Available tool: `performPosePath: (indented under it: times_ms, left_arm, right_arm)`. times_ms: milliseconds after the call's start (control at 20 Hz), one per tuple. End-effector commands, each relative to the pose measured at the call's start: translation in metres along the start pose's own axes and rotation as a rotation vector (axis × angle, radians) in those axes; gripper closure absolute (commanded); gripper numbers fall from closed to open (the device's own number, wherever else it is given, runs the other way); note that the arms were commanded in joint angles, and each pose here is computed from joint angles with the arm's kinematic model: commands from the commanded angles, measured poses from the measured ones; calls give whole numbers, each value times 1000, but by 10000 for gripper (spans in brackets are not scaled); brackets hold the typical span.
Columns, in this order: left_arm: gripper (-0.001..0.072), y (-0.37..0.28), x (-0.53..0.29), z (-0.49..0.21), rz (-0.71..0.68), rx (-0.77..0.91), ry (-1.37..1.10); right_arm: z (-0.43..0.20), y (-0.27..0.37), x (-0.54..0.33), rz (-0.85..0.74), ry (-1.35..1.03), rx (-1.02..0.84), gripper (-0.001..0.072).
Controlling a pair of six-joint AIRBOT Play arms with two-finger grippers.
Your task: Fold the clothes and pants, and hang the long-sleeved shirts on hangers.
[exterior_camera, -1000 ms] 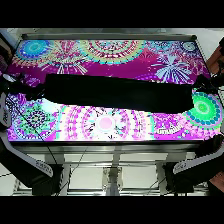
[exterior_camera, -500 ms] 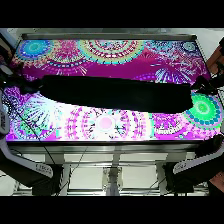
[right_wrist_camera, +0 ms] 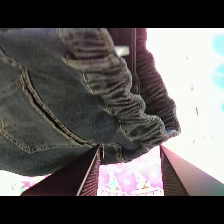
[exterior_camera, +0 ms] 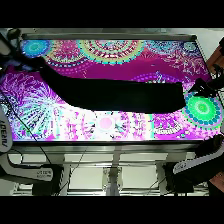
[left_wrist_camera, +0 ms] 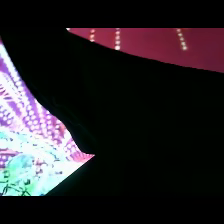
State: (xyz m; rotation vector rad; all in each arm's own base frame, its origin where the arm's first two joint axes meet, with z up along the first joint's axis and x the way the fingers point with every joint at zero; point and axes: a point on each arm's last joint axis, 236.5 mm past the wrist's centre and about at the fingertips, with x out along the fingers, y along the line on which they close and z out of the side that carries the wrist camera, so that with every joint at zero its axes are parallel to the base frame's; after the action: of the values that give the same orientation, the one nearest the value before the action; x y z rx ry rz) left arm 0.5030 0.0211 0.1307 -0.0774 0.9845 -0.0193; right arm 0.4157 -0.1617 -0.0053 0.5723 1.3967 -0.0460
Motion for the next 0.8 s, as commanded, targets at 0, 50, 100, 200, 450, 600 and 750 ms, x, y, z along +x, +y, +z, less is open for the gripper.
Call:
performPosePath:
  times_ms: [0, 50, 100, 200, 450, 600, 750]
  left_arm:
    - [668, -69, -6, 10, 10, 147, -33]
    - [669, -89, -2, 7, -14, 178, -26]
    - [668, -108, 4, 1, -33, 195, -13]
    - [669, -145, 18, -11, -70, 245, 19]
    - [668, -223, 32, -28, -187, 330, 49]
    - [668, -263, 29, -38, -268, 368, 56]
    - [668, -290, 43, -63, -311, 394, 119]
  right_arm:
    - [-12, 2, 0, 10, 51, -19, 318]
    - [-13, 3, 0, 10, 54, -29, 317]
    - [-13, 3, 0, 11, 55, -30, 318]
    - [-13, 3, 0, 11, 55, -32, 318]
    - [-15, 3, 0, 13, 63, -35, 318]
    - [-16, 3, 0, 13, 67, -35, 318]
    - [-17, 3, 0, 15, 74, -34, 318]
